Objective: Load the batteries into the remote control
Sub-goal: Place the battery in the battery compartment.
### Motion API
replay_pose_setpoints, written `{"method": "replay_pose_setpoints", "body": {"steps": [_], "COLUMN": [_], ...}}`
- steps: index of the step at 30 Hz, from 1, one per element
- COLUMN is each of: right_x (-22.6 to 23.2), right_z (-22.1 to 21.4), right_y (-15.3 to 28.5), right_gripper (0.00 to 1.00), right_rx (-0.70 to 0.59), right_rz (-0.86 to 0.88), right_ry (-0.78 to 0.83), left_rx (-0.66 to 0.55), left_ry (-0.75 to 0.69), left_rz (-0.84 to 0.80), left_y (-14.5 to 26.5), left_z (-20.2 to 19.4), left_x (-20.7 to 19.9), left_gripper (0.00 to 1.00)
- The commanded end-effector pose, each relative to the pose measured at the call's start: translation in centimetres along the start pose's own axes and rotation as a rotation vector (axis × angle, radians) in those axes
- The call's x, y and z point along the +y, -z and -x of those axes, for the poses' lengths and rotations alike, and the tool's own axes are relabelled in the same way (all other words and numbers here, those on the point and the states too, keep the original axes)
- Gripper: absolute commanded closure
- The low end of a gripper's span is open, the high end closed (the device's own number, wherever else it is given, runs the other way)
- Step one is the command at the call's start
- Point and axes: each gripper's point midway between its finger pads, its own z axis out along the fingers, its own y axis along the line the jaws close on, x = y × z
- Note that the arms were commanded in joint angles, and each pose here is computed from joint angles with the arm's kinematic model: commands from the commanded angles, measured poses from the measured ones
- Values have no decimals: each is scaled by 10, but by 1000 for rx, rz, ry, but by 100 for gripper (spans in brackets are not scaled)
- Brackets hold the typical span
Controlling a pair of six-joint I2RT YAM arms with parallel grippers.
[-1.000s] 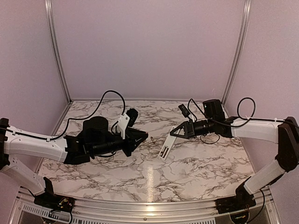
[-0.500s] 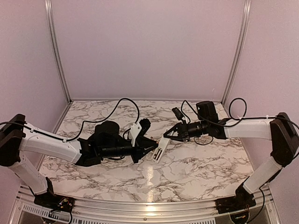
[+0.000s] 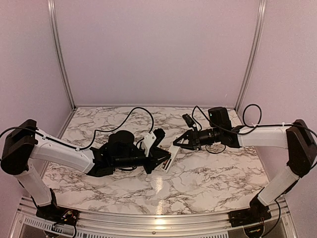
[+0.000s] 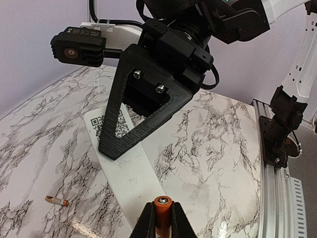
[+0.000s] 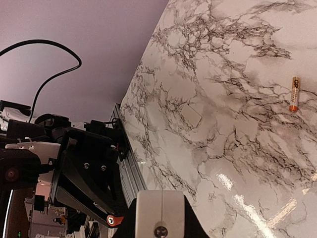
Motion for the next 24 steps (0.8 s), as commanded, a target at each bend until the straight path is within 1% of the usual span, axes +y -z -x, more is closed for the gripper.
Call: {"method": "replay_pose_setpoints", "body": {"steps": [1,14,18,21,24], "right_x": [21,27,26,25,24], "right_z": [8,10,10,10,11], "right_y": [1,2,2,2,4], "right_gripper": [100,100,100,100,100], "right_rx": [-11,-17,-17,-13,-15], "right_rz": [50,66,63,60,58], "right_ry": [37,18,17,16,16], "left_rx": [-3,31,53,80,98], "left_ry": [-23,-37,-42,-58,-64], "left_rz": [40,39,100,176,208], "left_y": [-6,-10,-10,-8,-5], "left_z": [4,-9,-16,-23,-27], "left_x": [7,5,14,27,31], "left_gripper": [100,100,100,98,96]}}
